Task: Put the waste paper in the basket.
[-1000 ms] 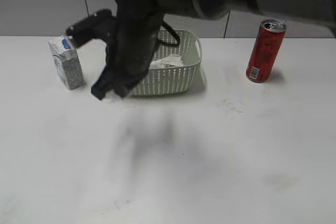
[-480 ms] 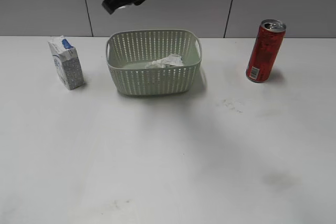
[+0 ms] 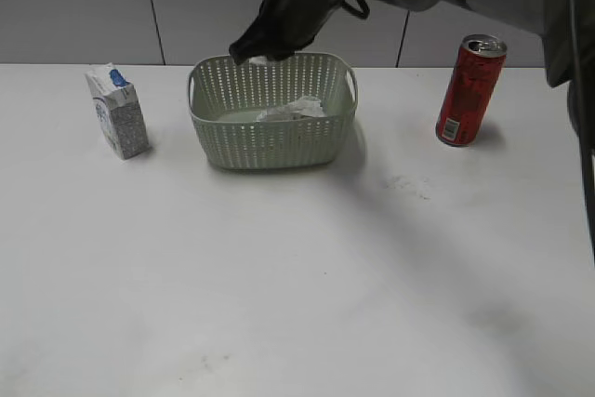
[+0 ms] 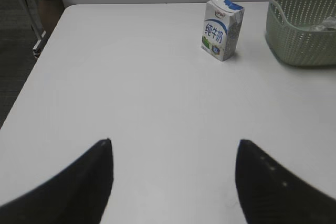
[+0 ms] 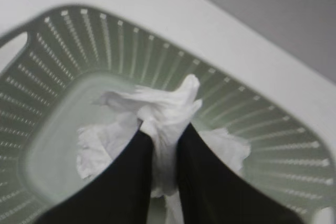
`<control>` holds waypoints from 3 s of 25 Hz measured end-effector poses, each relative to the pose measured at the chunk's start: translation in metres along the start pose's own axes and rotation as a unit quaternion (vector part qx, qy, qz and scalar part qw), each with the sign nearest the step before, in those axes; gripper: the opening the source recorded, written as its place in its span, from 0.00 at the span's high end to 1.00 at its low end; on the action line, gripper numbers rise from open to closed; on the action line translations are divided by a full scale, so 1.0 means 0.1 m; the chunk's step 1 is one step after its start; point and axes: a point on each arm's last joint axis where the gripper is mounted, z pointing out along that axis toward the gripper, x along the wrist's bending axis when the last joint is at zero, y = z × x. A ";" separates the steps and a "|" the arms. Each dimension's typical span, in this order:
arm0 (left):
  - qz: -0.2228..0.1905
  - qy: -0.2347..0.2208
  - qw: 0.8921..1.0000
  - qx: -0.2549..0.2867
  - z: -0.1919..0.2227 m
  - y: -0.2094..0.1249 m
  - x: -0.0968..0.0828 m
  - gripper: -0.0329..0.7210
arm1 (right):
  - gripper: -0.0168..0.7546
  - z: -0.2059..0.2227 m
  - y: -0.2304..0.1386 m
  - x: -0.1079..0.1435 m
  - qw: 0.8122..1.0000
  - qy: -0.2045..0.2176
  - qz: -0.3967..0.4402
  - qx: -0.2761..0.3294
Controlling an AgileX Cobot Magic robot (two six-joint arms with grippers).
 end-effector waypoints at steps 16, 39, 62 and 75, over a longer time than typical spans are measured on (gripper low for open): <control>0.000 0.000 1.000 0.000 0.00 0.00 0.00 0.23 | 0.16 -0.37 0.21 0.01 0.992 0.038 0.078 0.097; 0.000 0.000 1.000 0.000 0.00 0.00 0.00 0.23 | 0.21 -1.66 -0.02 -2.06 0.965 -0.095 0.231 0.076; -0.006 0.000 1.000 0.000 0.00 0.00 0.00 0.24 | 0.21 -2.90 -2.01 -1.19 0.955 -0.106 0.234 0.150; -0.007 0.000 1.000 0.000 0.00 0.00 0.00 0.24 | 0.21 -3.30 -3.00 -0.52 0.960 -0.099 0.245 0.095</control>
